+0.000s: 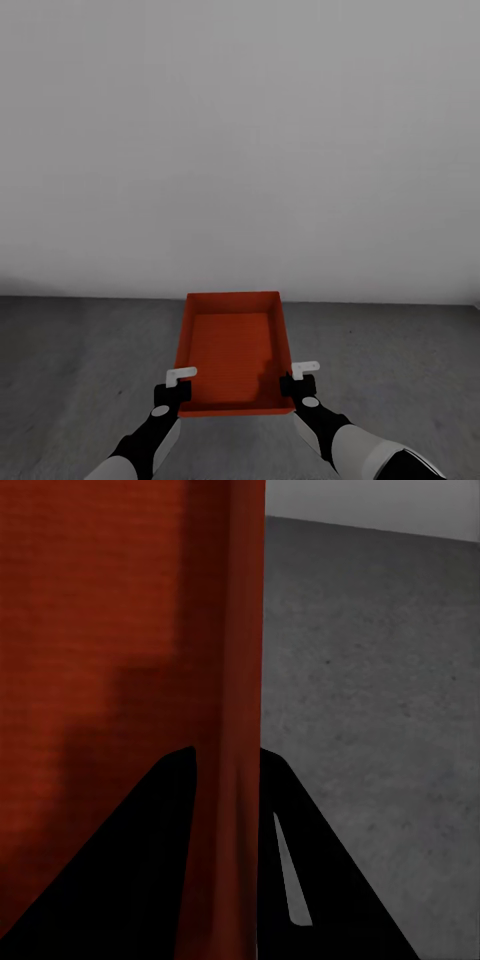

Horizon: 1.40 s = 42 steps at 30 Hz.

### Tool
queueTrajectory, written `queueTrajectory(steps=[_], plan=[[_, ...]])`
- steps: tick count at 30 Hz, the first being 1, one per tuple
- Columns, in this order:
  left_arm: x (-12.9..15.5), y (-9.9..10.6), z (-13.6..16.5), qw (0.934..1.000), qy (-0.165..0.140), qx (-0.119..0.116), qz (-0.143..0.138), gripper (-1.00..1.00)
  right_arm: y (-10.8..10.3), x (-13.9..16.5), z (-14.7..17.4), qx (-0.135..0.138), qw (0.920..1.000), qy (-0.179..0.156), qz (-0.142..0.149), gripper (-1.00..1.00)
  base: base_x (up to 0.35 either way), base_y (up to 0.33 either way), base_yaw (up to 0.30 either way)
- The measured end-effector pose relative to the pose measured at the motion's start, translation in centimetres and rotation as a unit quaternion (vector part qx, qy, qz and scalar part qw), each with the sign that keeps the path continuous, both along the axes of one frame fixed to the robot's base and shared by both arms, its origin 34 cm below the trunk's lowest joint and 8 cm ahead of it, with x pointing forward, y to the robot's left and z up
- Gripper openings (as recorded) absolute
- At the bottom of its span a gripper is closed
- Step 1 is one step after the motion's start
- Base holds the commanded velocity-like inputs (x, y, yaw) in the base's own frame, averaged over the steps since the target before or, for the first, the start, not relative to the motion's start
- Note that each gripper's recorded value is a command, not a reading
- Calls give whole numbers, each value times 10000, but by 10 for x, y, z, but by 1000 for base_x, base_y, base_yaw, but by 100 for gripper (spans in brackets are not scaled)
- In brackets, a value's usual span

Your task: Move the two storage containers from the living room to the garage. In the garage, place one container on the floor and stack the other container on top of it (either order is fine).

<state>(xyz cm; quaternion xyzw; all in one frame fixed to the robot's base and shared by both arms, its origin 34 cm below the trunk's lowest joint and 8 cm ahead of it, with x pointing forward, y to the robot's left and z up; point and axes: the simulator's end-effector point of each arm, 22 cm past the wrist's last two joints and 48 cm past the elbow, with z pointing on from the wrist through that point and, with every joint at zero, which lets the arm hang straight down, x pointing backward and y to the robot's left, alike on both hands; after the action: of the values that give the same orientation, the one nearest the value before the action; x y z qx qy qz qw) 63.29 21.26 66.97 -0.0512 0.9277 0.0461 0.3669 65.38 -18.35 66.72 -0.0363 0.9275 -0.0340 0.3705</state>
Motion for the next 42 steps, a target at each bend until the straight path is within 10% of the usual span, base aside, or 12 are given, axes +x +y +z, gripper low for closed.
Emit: queueTrajectory(steps=[42], plan=[[-20, -2, -33, 9994, 351, 22, -8, -100, -2, -20, -35, -12, 9994, 339, 16, -100, 0, 0, 0]])
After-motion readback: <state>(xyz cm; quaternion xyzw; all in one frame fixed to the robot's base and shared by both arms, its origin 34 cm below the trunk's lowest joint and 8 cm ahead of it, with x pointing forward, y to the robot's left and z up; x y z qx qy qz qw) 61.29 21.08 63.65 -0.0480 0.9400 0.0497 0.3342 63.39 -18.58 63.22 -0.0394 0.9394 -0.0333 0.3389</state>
